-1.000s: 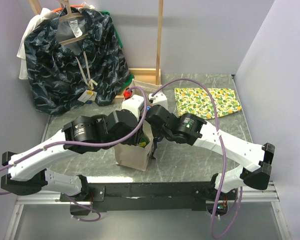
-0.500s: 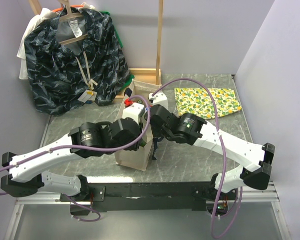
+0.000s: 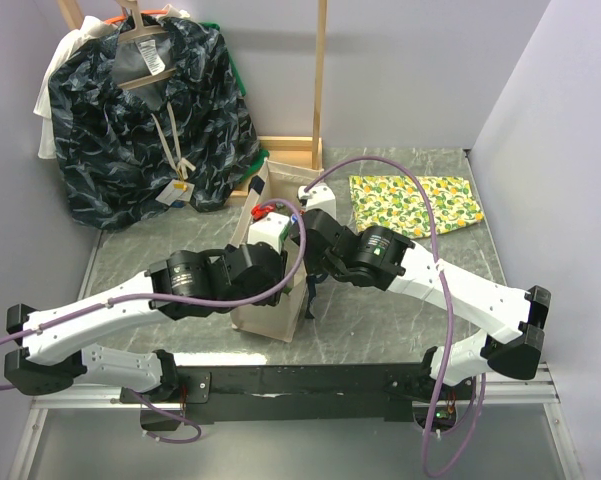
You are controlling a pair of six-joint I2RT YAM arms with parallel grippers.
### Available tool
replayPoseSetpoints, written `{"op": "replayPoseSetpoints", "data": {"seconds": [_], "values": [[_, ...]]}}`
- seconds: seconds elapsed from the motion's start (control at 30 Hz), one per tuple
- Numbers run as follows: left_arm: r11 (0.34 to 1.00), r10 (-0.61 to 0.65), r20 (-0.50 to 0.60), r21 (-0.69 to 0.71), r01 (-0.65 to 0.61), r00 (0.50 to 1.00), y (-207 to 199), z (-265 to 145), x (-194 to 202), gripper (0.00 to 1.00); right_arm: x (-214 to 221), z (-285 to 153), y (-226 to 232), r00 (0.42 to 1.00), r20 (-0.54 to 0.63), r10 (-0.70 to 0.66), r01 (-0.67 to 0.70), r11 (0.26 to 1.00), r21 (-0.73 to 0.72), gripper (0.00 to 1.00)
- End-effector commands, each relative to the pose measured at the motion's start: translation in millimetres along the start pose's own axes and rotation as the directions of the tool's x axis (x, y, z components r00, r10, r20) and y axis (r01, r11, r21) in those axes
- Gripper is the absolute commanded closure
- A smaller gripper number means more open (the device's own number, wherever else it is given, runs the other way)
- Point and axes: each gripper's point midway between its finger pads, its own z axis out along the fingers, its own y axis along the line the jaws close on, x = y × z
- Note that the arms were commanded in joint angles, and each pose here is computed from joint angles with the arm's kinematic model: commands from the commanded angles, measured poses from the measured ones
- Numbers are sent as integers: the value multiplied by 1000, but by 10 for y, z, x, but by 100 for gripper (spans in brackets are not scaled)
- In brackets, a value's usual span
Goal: Place the beverage into the canvas bag
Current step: Place the drink in the canvas bag.
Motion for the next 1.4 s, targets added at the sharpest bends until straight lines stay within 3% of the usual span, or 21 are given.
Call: {"op": "replayPoseSetpoints", "data": {"seconds": [0.0,1.17,1.27,1.3,1.37], "values": [[990,-114,98,95,105,989,-206,-94,-250,99,-500,-179,32,984,154,91,-88,996,-24,100],[989,-111,20,102,108,994,-178,277,31,99,-422,-152,95,986,136,96,-89,994,-58,100],[989,-110,22,106,107,994,-172,276,42,99,-413,-146,69,985,140,104,-98,994,-49,86],[989,-109,26,103,106,994,-162,273,37,99,-378,-118,49,985,137,101,-97,995,-40,74],[989,-109,36,101,105,993,-151,269,23,99,-396,-133,48,982,154,111,-104,993,-53,65]]}}
